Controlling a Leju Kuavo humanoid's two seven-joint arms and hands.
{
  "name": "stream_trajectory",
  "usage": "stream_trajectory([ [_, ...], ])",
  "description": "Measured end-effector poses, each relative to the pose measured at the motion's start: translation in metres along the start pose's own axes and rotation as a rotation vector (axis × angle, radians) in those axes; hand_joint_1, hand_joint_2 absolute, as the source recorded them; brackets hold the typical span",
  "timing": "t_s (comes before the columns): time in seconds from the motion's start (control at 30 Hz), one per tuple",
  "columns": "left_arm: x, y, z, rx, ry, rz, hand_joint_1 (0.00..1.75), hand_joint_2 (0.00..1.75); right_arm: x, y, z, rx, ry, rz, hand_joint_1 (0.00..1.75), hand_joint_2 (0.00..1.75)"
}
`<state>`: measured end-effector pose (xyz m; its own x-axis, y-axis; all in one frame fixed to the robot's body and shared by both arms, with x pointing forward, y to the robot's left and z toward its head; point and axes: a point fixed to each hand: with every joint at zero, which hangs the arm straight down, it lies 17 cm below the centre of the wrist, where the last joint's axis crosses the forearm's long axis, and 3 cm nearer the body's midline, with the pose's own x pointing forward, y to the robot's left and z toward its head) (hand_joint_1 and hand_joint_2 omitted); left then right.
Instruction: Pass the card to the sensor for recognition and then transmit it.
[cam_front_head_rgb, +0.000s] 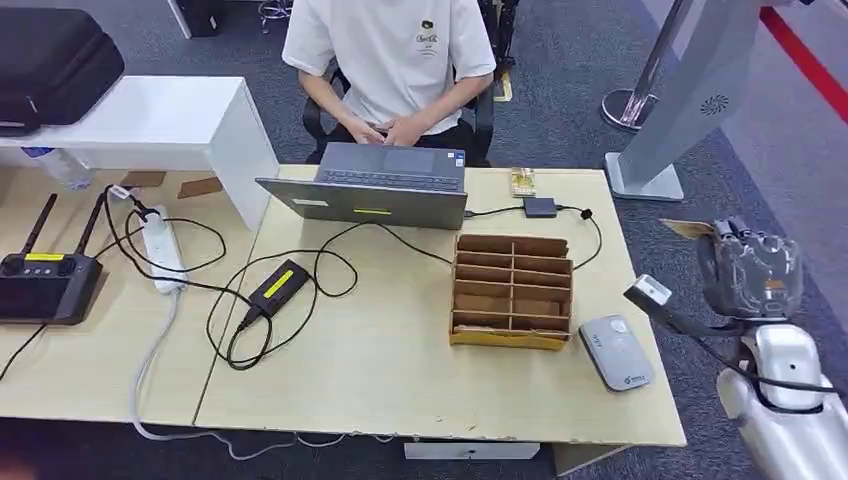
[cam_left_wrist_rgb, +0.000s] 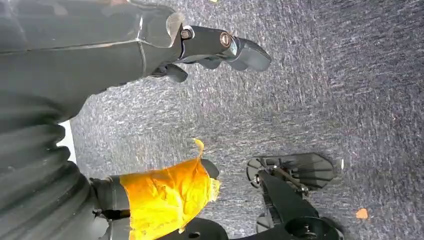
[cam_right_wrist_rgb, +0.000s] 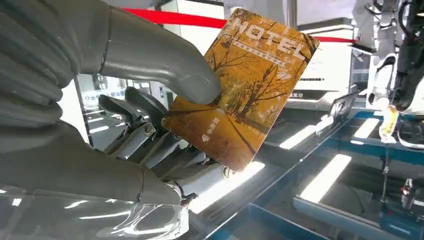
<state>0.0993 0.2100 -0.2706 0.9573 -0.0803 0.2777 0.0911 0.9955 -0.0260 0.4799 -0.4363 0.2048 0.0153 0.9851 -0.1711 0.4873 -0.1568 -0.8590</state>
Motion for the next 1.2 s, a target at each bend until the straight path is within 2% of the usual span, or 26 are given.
stream_trajectory([
  [0.23, 0.000, 0.000, 0.000, -0.001, -0.001, 0.012, 0.00, 1.75, -0.005, 0.013, 0.033, 0.042, 0.013, -0.002, 1.75, 1.75],
  [0.63, 0.000, 0.001, 0.000, 0.002, 0.000, 0.026, 0.00, 1.75, 0.011, 0.046, 0.079, 0.129, 0.026, -0.025, 1.75, 1.75],
  [1.2, 0.000, 0.001, 0.000, 0.001, 0.001, 0.024, 0.00, 1.75, 0.024, 0.077, 0.114, 0.220, 0.059, -0.064, 1.75, 1.75],
])
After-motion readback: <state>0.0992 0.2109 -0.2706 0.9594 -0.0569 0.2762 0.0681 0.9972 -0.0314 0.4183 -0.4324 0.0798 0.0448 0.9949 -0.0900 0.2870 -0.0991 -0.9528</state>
